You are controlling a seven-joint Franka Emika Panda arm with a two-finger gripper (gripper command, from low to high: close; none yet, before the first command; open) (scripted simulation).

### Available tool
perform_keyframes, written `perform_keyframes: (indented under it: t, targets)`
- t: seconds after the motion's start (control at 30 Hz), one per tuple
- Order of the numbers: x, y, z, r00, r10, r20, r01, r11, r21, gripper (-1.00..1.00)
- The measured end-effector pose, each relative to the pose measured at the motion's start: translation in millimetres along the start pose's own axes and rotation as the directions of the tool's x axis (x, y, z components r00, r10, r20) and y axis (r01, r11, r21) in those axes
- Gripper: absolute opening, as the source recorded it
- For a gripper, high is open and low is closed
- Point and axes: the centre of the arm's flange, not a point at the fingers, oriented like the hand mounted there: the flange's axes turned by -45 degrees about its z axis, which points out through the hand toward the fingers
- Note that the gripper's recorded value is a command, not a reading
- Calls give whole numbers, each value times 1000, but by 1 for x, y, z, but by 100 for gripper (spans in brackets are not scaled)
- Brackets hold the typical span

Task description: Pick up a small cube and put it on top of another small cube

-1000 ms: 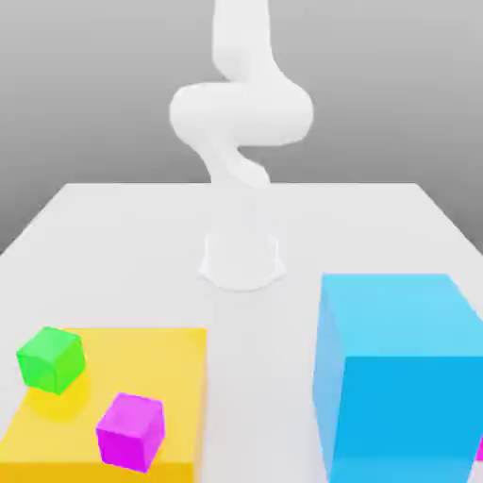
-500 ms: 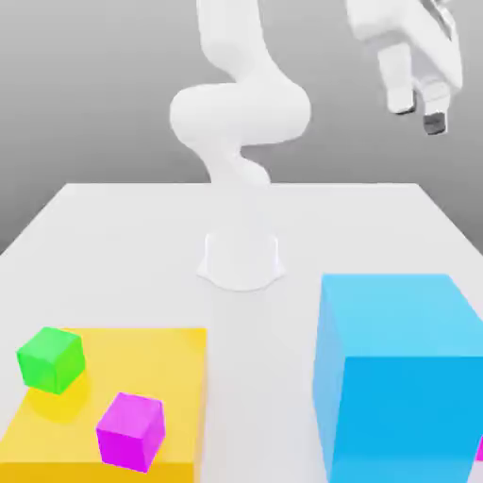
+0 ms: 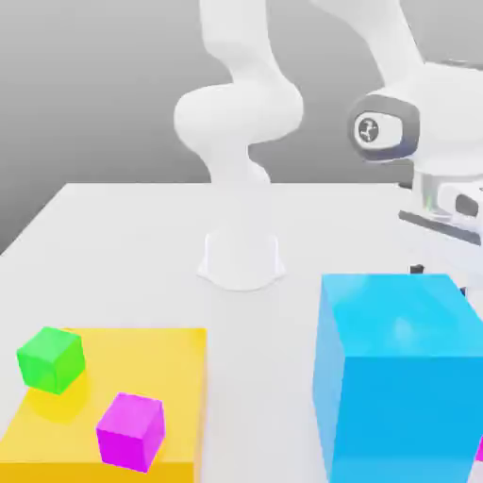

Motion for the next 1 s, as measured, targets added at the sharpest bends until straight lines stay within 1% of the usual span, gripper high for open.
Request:
perform_keyframes:
  t: [0.1, 0.3, 0.33, 0.57, 0.8, 0.9, 1.0]
  targets:
    - [12, -27, 32, 998, -56, -14, 57, 997, 52, 0]
    - [10, -33, 83, 999, -50, -17, 51, 997, 62, 0]
    - [10, -34, 91, 999, -51, -16, 51, 997, 62, -100]
    - [9, -35, 93, 999, -51, -15, 52, 997, 64, -100]
    - [9, -31, 39, 999, -52, -15, 52, 997, 64, -100]
    - [11, -8, 27, 1000, 13, -17, -12, 998, 66, -100]
    - [-6, 30, 20, 988, 157, -15, -155, 985, 70, -100]
